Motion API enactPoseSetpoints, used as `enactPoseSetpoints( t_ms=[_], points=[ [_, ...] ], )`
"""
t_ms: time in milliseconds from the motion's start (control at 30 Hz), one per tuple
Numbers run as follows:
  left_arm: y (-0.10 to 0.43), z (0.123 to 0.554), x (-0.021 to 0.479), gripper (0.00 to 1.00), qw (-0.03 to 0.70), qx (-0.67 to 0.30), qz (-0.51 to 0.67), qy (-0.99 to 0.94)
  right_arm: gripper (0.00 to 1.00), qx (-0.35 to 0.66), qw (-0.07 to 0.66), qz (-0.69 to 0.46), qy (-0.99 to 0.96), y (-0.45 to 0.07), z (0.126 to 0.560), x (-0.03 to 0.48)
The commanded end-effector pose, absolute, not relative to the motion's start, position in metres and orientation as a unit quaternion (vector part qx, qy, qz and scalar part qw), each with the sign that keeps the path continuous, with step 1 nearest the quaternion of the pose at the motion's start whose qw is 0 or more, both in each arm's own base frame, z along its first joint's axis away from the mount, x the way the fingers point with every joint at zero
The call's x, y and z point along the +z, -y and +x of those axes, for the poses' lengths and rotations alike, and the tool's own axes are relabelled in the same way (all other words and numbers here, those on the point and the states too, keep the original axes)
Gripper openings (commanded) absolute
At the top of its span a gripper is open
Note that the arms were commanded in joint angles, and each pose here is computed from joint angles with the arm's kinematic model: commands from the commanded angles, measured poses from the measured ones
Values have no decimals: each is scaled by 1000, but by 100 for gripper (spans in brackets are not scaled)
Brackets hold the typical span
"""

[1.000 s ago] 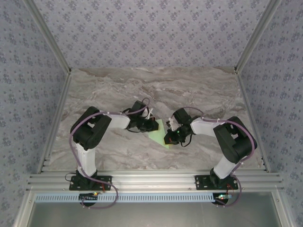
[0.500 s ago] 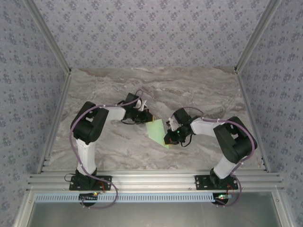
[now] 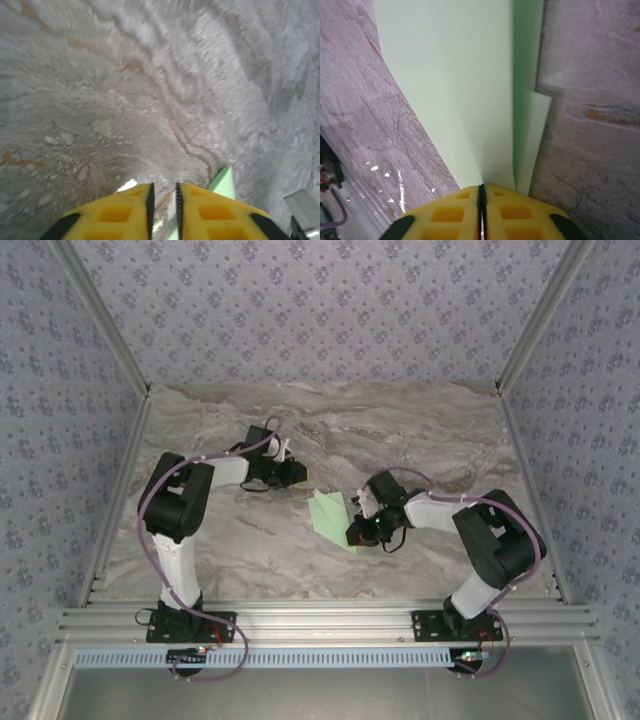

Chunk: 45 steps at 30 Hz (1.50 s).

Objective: Fold a paper plane with a square sheet of paper (fold left side to right side)
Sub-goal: Fourth fold the wing at the center of the table, then turn over the paper at the center of the table.

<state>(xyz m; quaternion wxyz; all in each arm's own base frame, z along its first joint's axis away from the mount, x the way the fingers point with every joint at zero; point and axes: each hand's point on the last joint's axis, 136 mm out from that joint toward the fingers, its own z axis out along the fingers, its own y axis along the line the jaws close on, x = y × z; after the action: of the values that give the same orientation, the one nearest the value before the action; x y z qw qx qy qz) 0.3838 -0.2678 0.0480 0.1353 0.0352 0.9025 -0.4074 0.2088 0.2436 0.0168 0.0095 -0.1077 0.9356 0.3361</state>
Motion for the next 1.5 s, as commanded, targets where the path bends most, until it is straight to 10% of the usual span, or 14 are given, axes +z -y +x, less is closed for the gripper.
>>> enactPoseSetpoints(
  t_ms=[0,333,1200,1467],
  points=[
    [264,377,97,28,183,-425,45,-886,19,332,58,-102,-936,-243,221,30],
    [283,307,97,45,173,-446,10,-878,55,299,235,-101,-919,-214,257,97],
    [339,314,40,45,110,-418,23,-901,67,286,281,-81,-913,-184,239,120],
    [356,324,69,24,130,-467,35,-874,84,401,265,-43,-876,-187,237,131]
  ],
)
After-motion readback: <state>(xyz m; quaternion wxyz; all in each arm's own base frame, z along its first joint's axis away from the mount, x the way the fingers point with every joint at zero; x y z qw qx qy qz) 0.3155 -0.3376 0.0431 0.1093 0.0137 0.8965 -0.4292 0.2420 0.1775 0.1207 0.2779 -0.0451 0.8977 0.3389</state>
